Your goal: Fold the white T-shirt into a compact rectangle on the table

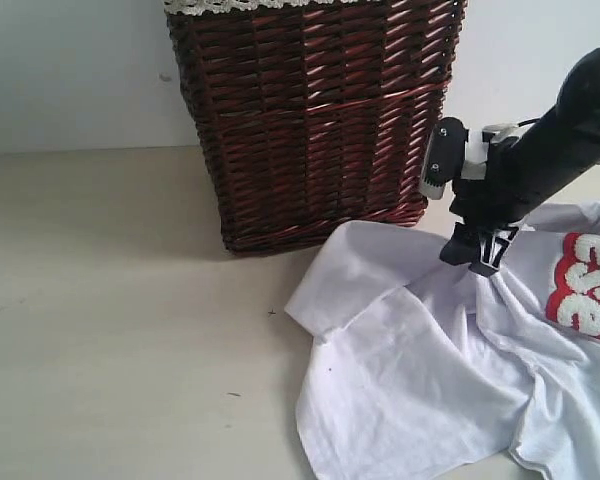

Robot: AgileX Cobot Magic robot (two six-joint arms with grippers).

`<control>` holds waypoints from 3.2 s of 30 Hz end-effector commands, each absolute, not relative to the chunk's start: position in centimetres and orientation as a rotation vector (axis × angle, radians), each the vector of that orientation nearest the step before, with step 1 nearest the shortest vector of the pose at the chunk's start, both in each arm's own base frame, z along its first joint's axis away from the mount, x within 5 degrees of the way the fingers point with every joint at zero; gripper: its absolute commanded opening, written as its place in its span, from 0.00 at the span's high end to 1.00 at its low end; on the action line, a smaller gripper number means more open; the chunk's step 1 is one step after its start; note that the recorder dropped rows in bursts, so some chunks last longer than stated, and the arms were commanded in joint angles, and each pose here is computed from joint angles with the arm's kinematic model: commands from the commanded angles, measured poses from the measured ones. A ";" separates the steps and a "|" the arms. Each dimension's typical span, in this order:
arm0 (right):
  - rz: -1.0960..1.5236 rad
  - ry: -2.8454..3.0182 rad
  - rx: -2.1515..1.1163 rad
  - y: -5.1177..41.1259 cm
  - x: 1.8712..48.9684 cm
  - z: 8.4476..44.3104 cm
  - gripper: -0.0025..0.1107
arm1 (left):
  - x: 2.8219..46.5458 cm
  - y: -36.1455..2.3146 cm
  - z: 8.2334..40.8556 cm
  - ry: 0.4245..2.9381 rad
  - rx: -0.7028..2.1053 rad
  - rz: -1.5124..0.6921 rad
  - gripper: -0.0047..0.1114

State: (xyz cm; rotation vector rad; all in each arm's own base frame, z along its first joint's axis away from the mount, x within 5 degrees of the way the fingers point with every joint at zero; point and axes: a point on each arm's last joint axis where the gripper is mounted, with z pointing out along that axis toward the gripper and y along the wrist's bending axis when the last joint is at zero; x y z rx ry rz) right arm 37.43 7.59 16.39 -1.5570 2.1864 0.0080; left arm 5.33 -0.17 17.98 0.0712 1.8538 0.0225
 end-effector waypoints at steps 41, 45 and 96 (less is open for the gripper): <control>0.337 1.672 -2.018 17.7 34.4 13.3 0.98 | 5.3 -0.2 18.1 1.840 0.076 0.018 0.96; 0.321 1.636 -1.941 17.8 34.2 16.3 0.98 | 5.3 -0.2 18.1 1.840 0.076 0.018 0.96; 0.974 2.234 -1.672 10.4 10.4 22.9 0.52 | 5.3 -0.2 18.1 1.840 0.076 0.018 0.96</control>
